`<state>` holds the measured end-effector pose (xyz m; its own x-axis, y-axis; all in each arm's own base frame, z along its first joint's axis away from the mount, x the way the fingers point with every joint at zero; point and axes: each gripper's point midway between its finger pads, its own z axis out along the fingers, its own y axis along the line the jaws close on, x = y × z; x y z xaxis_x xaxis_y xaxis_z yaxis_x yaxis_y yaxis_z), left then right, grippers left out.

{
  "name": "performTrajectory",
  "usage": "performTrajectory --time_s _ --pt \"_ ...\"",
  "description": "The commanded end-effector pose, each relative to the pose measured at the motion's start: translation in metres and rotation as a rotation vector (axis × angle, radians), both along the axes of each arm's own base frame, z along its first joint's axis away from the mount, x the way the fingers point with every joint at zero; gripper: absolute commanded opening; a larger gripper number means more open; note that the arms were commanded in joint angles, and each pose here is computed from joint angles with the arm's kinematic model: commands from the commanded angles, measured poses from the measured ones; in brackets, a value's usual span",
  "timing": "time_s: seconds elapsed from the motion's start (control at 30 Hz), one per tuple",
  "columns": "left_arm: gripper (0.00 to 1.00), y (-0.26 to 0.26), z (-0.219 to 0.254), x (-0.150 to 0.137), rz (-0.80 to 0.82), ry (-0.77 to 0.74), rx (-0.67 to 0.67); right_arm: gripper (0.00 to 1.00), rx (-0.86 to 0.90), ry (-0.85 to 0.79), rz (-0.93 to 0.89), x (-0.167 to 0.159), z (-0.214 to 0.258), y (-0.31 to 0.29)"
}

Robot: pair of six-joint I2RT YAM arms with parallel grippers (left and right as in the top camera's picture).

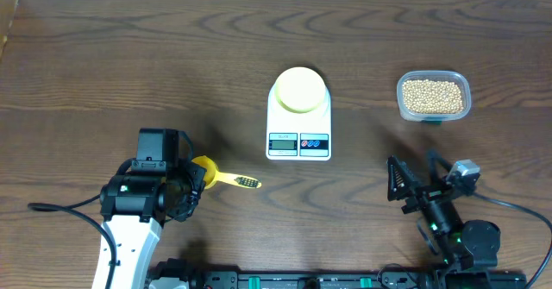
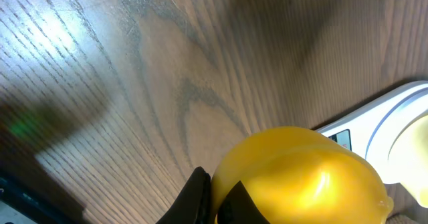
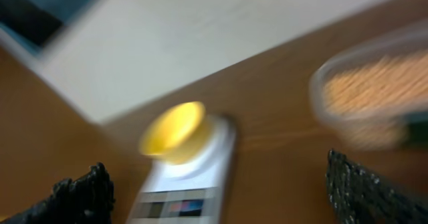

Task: Scoop item into bowl and weigh 50g on scale
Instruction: 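Reach the right gripper toward the scoop handle held by the left gripper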

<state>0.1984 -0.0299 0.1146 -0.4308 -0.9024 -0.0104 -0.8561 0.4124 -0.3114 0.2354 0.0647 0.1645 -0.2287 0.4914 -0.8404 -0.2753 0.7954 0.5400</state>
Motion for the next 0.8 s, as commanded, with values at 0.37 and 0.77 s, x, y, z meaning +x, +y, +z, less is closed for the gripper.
performTrajectory --time_s 0.37,0.77 --pt "0.07 -0.002 0.0 0.001 0.006 -0.001 -0.015 0.99 0.473 0.306 0.427 -0.044 0.001 0.066" --pt "0.07 -0.003 0.001 0.002 0.006 -0.006 -0.016 0.99 0.331 0.213 0.361 -0.034 -0.002 0.057"
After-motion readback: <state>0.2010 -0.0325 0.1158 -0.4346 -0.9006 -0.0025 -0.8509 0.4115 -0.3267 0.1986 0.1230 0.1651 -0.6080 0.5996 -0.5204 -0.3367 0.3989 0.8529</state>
